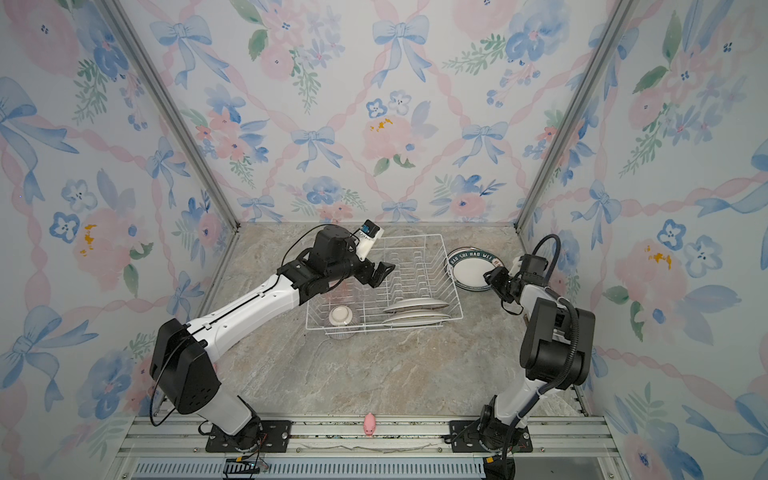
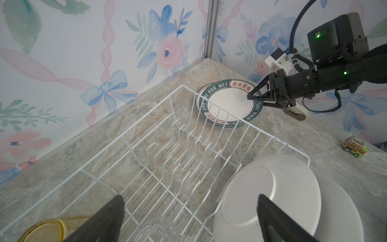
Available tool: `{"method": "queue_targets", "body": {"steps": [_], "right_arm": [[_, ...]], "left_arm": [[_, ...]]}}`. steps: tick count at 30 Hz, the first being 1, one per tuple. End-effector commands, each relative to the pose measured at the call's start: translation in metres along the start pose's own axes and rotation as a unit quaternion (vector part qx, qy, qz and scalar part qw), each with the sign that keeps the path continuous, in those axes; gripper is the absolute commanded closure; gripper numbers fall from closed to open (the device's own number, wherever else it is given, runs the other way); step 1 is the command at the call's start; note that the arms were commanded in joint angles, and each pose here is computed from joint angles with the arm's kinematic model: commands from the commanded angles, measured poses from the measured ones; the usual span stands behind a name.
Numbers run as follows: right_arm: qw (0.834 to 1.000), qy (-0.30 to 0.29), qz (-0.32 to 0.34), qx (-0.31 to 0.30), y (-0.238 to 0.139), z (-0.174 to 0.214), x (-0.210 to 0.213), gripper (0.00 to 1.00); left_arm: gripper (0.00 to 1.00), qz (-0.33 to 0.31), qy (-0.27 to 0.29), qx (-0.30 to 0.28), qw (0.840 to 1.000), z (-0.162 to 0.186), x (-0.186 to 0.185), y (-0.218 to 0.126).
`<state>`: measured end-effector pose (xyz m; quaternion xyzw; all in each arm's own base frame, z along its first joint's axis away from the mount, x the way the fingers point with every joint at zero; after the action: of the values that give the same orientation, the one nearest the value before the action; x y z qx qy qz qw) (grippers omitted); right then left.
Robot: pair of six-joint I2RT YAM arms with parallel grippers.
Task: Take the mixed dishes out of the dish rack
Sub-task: 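Open and raise the right gripper while the left gripper moves into the rack, then lower the left gripper onto the rim of the orange-sunburst plate in the rack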
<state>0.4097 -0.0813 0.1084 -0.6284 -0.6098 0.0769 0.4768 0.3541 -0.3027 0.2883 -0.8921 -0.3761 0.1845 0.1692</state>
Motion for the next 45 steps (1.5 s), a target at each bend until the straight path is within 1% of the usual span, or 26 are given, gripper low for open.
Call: {"method": "queue_targets", "body": {"steps": [1, 15, 19, 21, 24, 27, 28, 32, 35, 41, 45], "right_arm": [[0.999, -0.026, 0.033, 0.026, -0.004, 0.006, -0.003, 0.46], [0.998, -0.031, 0.027, 0.049, 0.019, 0.012, -0.001, 0.45], [0.998, -0.03, 0.033, 0.05, 0.016, 0.014, -0.004, 0.44], [0.998, -0.027, 0.034, 0.048, 0.012, 0.015, -0.007, 0.44], [0.999, -0.016, 0.033, 0.039, -0.002, 0.017, -0.013, 0.43], [0.999, -0.011, 0.036, 0.027, -0.021, 0.022, -0.017, 0.44], [0.999, -0.014, 0.037, 0.016, -0.032, 0.021, -0.015, 0.44], [0.998, -0.037, 0.045, -0.005, -0.063, 0.022, -0.004, 0.44], [0.997, -0.059, 0.042, -0.026, -0.086, 0.015, 0.011, 0.45], [0.993, -0.089, 0.032, -0.074, -0.124, 0.001, 0.04, 0.46], [0.99, -0.101, 0.027, -0.093, -0.137, -0.001, 0.05, 0.46]], "left_arm": [[0.02, 0.007, 0.001, -0.007, 1.0, -0.002, 0.0, -0.007], [0.02, 0.011, 0.001, -0.001, 1.0, 0.004, 0.0, -0.007], [0.02, 0.023, 0.008, 0.008, 1.0, 0.009, -0.004, -0.005], [0.02, 0.033, 0.022, 0.015, 0.999, 0.013, -0.011, -0.004], [0.02, 0.05, 0.049, 0.03, 0.997, 0.022, -0.023, -0.005], [0.03, 0.066, 0.062, 0.052, 0.995, 0.03, -0.031, -0.007], [0.02, 0.066, 0.072, 0.055, 0.994, 0.034, -0.035, -0.008], [0.02, 0.057, 0.145, 0.067, 0.986, 0.055, -0.056, -0.012], [0.03, 0.047, 0.167, 0.076, 0.982, 0.062, -0.061, -0.012], [0.13, 0.031, 0.18, 0.091, 0.979, 0.067, -0.058, 0.003], [0.22, 0.014, 0.191, 0.097, 0.977, 0.068, -0.054, 0.011]]}}
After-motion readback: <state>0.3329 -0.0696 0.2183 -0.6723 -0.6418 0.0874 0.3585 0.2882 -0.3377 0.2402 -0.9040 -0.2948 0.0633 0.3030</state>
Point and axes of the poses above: each gripper's point midway between its finger pads, its own y axis out along the fingers, its own x axis along the line the jaws close on, z = x × y, the point moved 4 cm from there along -y, back along the fingers, and after that the axes turned 12 degrees about -y, right-handed, at the moved point
